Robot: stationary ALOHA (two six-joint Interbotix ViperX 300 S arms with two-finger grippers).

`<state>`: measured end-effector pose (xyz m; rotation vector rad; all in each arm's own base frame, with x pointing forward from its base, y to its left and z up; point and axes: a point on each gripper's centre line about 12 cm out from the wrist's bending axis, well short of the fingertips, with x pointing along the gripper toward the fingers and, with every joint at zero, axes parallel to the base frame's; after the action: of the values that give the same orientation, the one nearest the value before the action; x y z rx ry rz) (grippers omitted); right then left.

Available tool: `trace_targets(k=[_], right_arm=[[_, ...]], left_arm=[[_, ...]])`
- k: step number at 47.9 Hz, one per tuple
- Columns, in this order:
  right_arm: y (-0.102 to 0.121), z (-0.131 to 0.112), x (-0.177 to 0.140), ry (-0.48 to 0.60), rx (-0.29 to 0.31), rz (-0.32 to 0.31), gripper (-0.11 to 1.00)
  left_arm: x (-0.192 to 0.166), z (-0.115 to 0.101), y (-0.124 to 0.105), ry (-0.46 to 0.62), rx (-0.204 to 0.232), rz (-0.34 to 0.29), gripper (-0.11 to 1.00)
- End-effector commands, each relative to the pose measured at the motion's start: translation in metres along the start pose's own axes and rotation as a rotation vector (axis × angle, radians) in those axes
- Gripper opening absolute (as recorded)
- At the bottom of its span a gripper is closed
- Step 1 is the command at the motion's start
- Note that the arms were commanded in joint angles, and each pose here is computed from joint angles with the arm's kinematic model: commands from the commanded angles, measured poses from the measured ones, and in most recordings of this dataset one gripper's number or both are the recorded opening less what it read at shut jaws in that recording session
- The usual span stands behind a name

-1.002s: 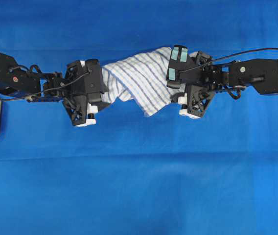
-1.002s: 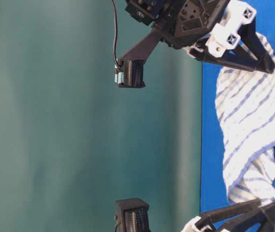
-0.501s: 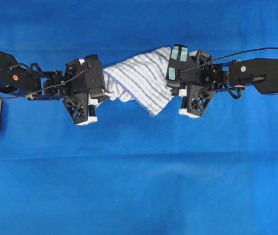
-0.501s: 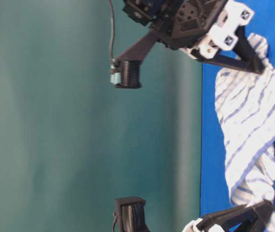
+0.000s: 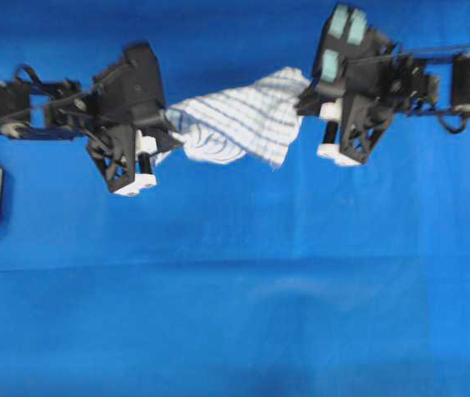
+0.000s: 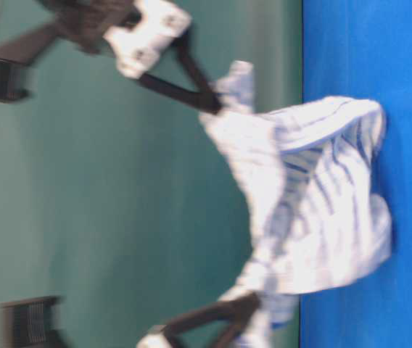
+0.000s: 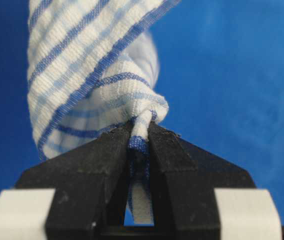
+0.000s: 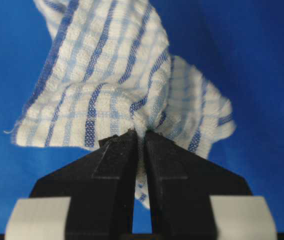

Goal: Lift the towel with both arms.

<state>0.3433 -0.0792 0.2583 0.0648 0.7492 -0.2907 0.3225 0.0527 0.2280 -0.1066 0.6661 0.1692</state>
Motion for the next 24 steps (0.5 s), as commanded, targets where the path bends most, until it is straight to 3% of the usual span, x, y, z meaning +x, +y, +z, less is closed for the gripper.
trace_targets(k=[1, 24], right_arm=[[-0.006, 0.031, -0.036, -0.084, 0.009, -0.015, 0.07], [-0.019, 0.103, -0.143, -0.252, -0.020, -0.060, 0.07]], left_arm=[[-0.027, 0.032, -0.003, -0.078, 0.003, -0.007, 0.06], [-0.118, 0.123, -0.007, -0.167, 0.036, -0.007, 0.06]])
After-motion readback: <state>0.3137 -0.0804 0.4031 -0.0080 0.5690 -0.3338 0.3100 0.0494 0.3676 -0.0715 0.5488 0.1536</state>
